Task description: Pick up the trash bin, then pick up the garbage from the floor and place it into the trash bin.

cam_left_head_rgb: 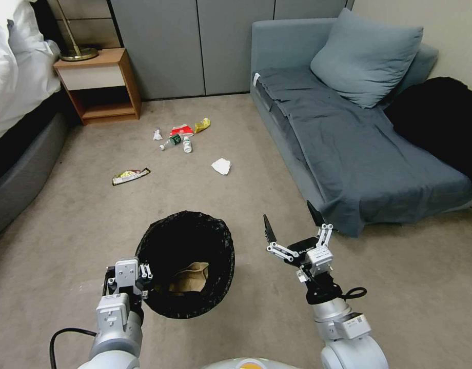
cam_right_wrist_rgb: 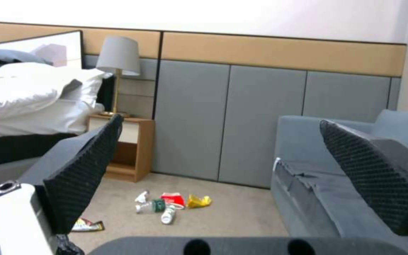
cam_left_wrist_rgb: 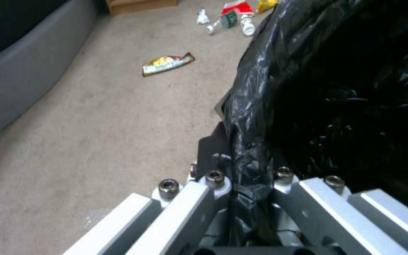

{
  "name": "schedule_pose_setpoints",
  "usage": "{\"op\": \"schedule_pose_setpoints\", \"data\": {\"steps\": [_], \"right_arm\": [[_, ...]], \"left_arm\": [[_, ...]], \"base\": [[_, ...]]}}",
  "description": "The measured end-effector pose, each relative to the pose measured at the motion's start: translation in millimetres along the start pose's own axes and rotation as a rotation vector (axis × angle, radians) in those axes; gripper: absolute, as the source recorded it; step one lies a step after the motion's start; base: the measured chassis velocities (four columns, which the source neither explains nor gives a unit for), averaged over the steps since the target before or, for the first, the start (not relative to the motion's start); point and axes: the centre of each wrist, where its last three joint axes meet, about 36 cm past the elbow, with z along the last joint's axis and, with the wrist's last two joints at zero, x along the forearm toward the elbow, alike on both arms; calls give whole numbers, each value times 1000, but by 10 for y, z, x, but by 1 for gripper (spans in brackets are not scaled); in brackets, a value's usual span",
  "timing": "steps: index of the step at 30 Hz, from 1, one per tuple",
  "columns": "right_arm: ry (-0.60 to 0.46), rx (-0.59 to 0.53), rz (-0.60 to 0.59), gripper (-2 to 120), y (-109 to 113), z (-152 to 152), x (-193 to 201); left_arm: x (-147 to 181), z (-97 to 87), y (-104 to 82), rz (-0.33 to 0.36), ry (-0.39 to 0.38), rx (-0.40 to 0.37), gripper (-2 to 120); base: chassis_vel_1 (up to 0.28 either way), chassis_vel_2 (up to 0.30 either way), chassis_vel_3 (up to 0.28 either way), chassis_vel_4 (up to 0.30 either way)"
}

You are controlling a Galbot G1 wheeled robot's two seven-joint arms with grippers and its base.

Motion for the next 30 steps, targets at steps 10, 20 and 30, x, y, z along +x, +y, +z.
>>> {"op": "schedule_pose_setpoints", "data": {"steps": [10, 20, 30], "right_arm": [[8, -4, -4, 100, 9, -1, 12], [15, -4, -7, 100, 24, 13, 32], [17, 0, -10, 100, 15, 14, 38]], "left_arm": [[20, 1, 5, -1, 0, -1, 1], [48, 4, 21, -4, -3, -1, 1], [59, -17, 39, -5, -9, 3, 1]], "base": [[0, 0, 0, 0], [-14, 8, 10, -8], [-160, 150, 142, -156]]}}
